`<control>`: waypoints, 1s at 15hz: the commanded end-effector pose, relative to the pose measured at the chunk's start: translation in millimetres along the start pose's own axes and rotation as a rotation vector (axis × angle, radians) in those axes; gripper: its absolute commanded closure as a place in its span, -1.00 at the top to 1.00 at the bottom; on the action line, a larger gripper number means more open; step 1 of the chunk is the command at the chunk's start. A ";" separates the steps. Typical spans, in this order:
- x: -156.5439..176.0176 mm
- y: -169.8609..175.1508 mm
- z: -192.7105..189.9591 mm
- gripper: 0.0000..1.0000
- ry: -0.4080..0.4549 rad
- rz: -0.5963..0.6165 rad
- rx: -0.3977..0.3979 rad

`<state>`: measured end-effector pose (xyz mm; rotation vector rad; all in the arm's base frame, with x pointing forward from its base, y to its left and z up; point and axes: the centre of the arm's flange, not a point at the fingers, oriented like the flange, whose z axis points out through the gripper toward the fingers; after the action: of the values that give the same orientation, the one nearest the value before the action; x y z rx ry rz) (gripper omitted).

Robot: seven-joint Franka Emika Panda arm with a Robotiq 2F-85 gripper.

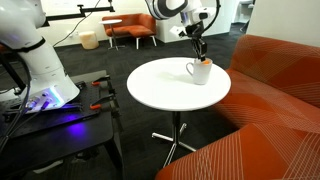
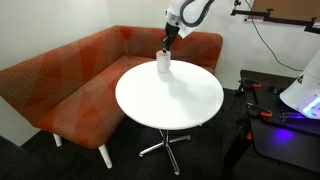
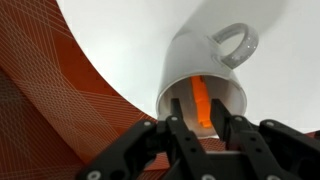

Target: Place the marker on the table

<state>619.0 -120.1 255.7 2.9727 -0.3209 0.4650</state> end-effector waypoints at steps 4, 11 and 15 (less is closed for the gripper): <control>6.8 5.7 0.4 -0.27 -0.058 -0.021 0.011; 20.9 2.5 0.9 -0.24 -0.055 -0.024 0.014; 31.3 -0.7 5.0 -0.25 -0.057 -0.025 0.013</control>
<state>633.4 -123.7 258.9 2.9838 -0.3079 0.4182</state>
